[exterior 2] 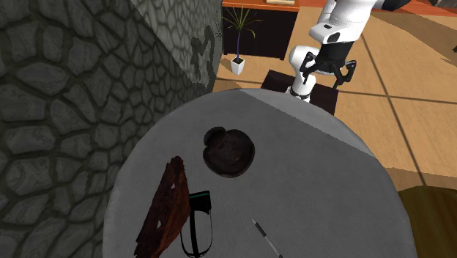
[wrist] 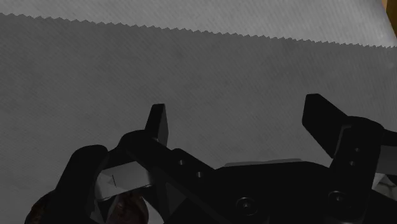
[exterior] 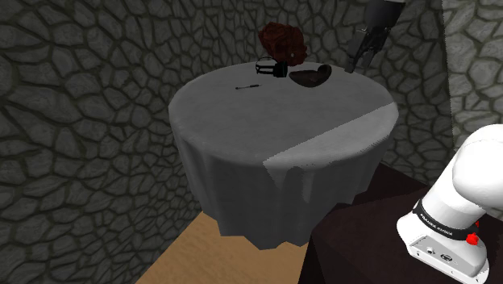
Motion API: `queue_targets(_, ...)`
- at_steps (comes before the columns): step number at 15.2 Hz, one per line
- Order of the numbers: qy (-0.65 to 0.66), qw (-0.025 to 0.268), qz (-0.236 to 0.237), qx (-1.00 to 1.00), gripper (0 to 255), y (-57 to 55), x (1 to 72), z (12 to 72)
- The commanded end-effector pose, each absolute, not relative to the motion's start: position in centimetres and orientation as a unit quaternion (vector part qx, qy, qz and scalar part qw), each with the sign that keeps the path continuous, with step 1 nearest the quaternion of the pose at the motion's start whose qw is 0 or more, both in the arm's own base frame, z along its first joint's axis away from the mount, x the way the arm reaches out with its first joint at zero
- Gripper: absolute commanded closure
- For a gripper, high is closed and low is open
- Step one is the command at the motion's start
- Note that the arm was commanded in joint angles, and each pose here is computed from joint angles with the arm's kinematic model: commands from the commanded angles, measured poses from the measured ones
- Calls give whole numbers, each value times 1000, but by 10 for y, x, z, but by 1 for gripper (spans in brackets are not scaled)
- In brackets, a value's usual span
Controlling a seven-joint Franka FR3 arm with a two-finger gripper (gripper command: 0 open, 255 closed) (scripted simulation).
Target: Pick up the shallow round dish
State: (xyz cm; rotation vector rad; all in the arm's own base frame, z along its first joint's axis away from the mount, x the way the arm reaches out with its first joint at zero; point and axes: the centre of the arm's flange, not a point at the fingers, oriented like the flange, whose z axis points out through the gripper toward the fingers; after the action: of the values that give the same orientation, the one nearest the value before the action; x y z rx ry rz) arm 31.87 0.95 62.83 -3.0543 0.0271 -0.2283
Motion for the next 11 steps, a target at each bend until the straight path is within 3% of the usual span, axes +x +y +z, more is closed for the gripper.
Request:
queue_targets(1,9,39,-74,-996,0,9,319,628)
queue_targets(11,91,61,-72,-991,0,-78,417,603)
